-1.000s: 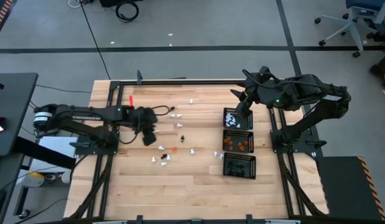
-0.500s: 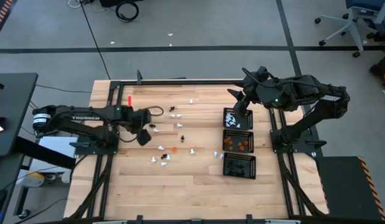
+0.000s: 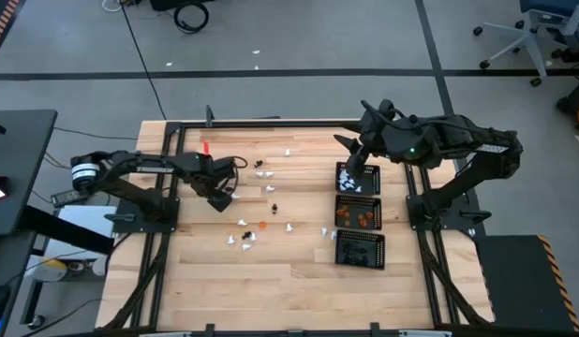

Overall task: Sort Halloween decoration
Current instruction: Put the orange pumpkin toy into the center black bin

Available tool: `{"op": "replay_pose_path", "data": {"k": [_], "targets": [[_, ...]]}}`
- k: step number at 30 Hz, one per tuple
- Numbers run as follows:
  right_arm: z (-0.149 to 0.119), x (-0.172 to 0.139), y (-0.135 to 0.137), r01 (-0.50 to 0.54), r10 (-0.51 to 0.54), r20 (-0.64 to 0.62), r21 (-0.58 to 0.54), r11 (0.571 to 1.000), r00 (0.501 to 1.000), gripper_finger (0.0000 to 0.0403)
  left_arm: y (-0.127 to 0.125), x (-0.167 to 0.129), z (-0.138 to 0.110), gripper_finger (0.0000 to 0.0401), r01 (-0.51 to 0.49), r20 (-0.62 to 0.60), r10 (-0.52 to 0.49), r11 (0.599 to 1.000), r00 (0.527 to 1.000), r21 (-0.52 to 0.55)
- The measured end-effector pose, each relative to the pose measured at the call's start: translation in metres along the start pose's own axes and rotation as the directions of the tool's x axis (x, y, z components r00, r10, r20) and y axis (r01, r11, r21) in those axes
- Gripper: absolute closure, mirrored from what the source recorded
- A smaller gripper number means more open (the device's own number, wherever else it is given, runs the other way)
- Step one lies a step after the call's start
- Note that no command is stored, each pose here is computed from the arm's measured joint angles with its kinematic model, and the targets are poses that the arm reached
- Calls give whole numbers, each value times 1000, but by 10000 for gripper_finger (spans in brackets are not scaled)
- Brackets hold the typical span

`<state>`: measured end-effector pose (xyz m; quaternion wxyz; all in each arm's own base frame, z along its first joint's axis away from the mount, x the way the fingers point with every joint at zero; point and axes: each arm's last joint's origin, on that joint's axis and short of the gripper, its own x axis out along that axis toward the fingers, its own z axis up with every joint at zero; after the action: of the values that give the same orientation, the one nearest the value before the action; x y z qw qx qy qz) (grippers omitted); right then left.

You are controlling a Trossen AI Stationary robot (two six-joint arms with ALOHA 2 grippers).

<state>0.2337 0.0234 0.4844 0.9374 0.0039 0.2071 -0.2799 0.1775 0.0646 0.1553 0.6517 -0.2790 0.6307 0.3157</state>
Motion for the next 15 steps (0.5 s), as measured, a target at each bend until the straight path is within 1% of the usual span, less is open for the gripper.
{"op": "replay_pose_path", "data": {"k": [4, 8, 12, 15], "targets": [[0, 0, 0, -4, 4, 3, 1, 1000, 1000, 245, -5, 8, 1, 197, -18, -23, 19, 999, 1000, 51], [0, 0, 0, -4, 4, 3, 1, 1000, 1000, 245, -11, 13, 3, 197, -20, -15, 22, 996, 1000, 90], [1, 0, 0, -3, 3, 5, 3, 1000, 1000, 245, -14, 17, 6, 198, -19, -18, 21, 995, 1000, 98], [1, 0, 0, -2, 2, 7, 5, 1000, 1000, 245, -15, 21, 6, 205, -27, -34, 31, 995, 999, 99]]}}
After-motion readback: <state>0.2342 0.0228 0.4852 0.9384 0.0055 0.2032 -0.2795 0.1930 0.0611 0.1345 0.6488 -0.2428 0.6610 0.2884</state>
